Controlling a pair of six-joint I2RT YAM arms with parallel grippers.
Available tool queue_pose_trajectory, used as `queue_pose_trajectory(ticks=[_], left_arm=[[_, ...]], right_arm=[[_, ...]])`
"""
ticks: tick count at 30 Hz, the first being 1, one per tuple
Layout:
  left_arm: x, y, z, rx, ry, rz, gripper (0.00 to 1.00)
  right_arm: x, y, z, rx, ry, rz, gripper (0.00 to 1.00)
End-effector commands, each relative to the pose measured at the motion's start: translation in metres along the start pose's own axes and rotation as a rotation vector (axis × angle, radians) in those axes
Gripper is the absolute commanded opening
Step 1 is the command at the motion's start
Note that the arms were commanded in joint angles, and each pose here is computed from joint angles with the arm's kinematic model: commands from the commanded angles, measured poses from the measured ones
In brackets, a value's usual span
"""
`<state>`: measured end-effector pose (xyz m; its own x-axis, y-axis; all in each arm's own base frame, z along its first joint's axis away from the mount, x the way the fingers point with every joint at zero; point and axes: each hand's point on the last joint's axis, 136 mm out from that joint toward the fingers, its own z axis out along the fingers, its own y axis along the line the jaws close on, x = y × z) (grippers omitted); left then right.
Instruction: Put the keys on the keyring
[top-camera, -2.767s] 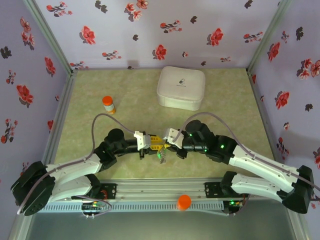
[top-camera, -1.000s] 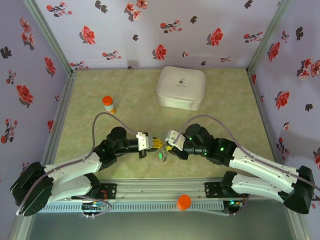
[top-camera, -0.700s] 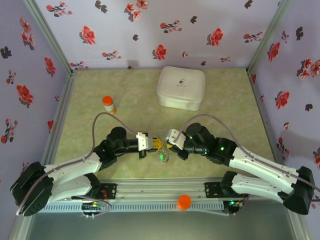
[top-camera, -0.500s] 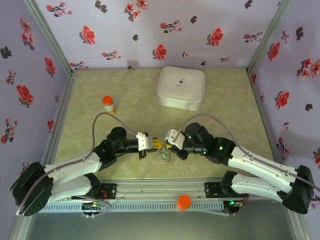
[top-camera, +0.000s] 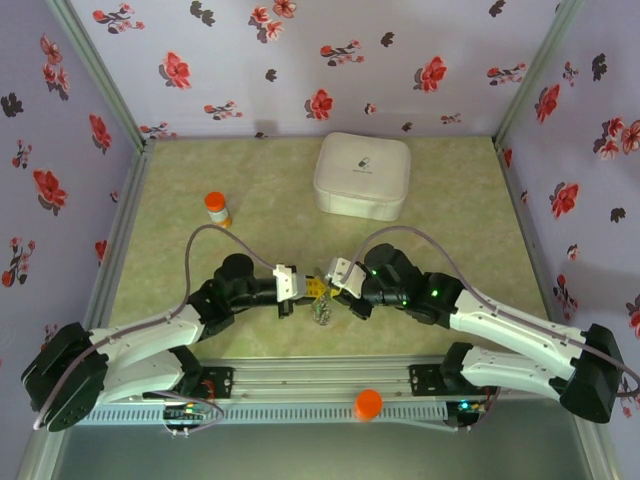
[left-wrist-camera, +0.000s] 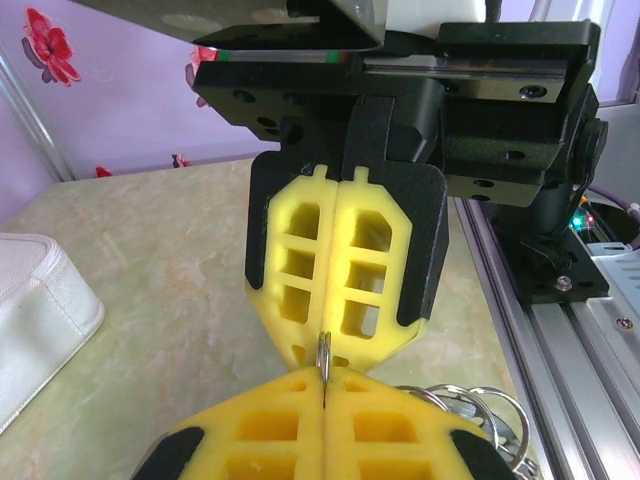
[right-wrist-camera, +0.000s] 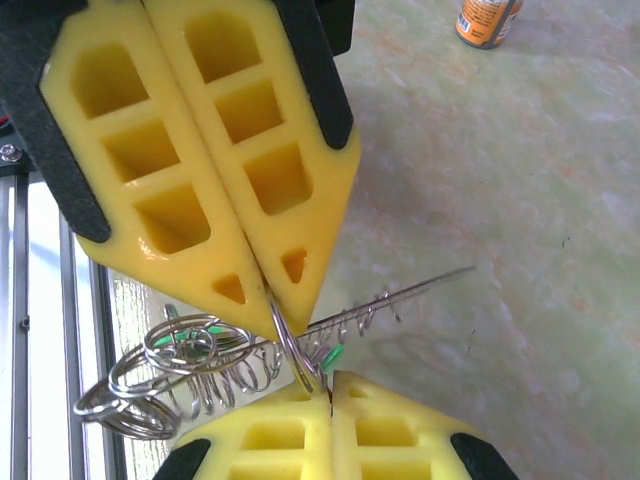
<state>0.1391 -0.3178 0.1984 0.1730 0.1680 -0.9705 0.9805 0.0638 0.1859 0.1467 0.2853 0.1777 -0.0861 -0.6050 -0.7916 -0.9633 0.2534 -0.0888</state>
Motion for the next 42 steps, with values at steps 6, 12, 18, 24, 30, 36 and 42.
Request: queue_pose_trajectory(ticks=[6, 12, 18, 24, 30, 36, 42], left_arm=[[-0.035, -0.001, 0.0, 0.03, -0.133, 0.029, 0.0], [-0.036, -0.001, 0.002, 0.039, -0.138, 0.031, 0.0], [-0.035, 0.001, 0.004, 0.033, -0.152, 0.025, 0.0], [-0.038, 0.002, 0.005, 0.03, -0.176, 0.006, 0.0], [-0.047, 0.006, 0.006, 0.028, -0.229, -0.035, 0.0], [-0.048, 0.012, 0.005, -0.005, -0.235, -0.045, 0.0], [-0.051, 0.027, -0.002, -0.097, -0.284, -0.117, 0.0]], right_arm=[[-0.006, 0.001, 0.003, -0.025, -0.026, 0.019, 0.05], [-0.008, -0.005, 0.004, -0.011, -0.038, 0.032, 0.08], [-0.006, -0.012, -0.003, 0.018, -0.072, 0.064, 0.21], [-0.009, -0.007, -0.005, -0.009, -0.123, 0.075, 0.17], [-0.009, -0.007, -0.001, -0.015, -0.133, 0.081, 0.11], [-0.013, -0.016, -0.014, 0.04, -0.153, 0.086, 0.2], [-0.011, -0.02, -0.03, 0.103, -0.191, 0.079, 0.32]])
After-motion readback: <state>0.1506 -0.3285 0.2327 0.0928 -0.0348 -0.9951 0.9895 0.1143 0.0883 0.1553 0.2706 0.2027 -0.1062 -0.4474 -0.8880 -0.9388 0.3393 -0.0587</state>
